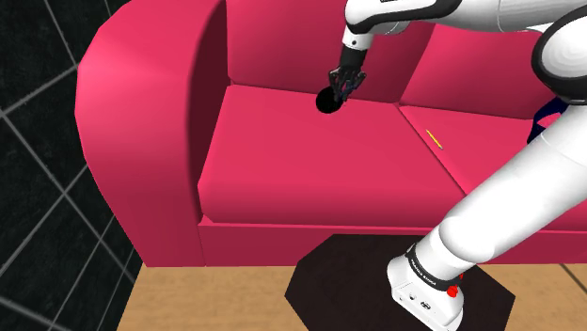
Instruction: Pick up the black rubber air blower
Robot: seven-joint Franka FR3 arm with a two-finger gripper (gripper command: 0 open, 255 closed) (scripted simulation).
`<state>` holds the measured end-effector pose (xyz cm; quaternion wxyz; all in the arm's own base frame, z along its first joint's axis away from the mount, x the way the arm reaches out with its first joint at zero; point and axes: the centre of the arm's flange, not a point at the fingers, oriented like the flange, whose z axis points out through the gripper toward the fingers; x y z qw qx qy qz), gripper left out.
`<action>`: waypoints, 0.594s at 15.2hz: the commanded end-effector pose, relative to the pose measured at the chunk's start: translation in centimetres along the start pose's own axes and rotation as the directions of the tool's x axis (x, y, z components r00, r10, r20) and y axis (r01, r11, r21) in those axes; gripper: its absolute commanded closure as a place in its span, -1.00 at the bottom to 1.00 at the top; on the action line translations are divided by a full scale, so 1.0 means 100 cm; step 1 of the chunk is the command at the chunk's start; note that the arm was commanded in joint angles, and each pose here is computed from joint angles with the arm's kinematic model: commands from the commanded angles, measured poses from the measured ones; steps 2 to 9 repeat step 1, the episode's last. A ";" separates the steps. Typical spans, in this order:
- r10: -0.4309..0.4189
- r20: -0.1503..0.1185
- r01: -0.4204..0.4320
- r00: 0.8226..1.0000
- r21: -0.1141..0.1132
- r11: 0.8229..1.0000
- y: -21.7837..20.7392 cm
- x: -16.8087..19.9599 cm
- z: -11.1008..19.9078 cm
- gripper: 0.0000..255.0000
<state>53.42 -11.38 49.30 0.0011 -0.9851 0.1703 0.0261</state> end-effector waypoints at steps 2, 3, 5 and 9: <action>0.000 0.000 0.000 1.000 0.000 1.000 0.001 0.000 -0.004 1.00; 0.000 0.000 0.000 1.000 0.000 1.000 0.001 0.000 -0.004 1.00; 0.000 0.000 0.000 1.000 0.000 1.000 0.001 0.000 -0.004 1.00; 0.000 0.000 0.000 1.000 0.000 1.000 0.001 0.000 -0.004 1.00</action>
